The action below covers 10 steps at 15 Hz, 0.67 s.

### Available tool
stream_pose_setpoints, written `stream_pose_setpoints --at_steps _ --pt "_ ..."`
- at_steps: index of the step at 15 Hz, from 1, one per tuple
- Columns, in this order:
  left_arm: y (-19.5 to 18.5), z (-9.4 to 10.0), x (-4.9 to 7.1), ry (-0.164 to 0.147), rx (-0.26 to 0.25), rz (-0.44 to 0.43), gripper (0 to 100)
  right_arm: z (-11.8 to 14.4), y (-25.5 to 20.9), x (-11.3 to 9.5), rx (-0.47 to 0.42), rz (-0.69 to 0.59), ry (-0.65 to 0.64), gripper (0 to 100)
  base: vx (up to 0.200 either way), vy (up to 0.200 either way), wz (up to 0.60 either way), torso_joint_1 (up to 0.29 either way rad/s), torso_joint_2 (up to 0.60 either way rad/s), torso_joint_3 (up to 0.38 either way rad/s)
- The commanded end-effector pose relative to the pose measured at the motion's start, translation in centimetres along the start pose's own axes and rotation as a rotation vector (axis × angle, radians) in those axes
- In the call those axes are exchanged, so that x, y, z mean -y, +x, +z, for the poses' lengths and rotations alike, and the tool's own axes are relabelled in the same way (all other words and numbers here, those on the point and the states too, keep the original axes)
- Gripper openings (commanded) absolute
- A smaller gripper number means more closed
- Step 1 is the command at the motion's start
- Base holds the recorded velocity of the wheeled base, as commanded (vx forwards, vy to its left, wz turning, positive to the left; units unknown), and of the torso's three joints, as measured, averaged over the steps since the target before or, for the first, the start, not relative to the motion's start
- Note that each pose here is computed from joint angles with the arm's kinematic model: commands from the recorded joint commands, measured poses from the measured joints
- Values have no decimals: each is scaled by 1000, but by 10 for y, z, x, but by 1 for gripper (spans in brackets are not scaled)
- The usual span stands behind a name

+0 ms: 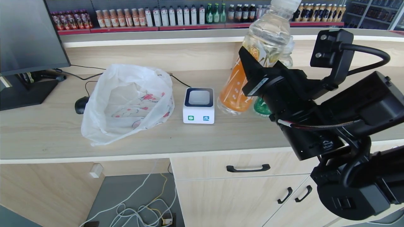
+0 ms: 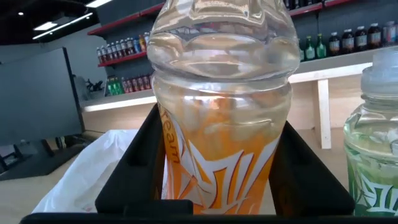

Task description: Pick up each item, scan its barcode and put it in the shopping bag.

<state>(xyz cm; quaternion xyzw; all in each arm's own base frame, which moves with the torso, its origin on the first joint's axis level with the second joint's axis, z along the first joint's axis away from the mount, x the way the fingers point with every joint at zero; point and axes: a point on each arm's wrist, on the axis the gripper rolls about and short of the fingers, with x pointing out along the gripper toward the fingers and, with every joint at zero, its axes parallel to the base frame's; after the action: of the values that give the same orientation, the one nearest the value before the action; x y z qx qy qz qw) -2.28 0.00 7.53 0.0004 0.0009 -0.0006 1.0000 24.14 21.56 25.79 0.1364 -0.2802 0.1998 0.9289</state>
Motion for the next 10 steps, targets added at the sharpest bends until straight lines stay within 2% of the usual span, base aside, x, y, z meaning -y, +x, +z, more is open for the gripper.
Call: stream_pose_setpoints --at_steps 1,10 --pt "0 0 0 -1 0 0 100 8 4 -1 31 -1 9 0 0 0 0 0 0 0" --pt "0 0 0 -1 0 0 100 20 7 5 71 -18 11 0 0 200 0 2 3 3"
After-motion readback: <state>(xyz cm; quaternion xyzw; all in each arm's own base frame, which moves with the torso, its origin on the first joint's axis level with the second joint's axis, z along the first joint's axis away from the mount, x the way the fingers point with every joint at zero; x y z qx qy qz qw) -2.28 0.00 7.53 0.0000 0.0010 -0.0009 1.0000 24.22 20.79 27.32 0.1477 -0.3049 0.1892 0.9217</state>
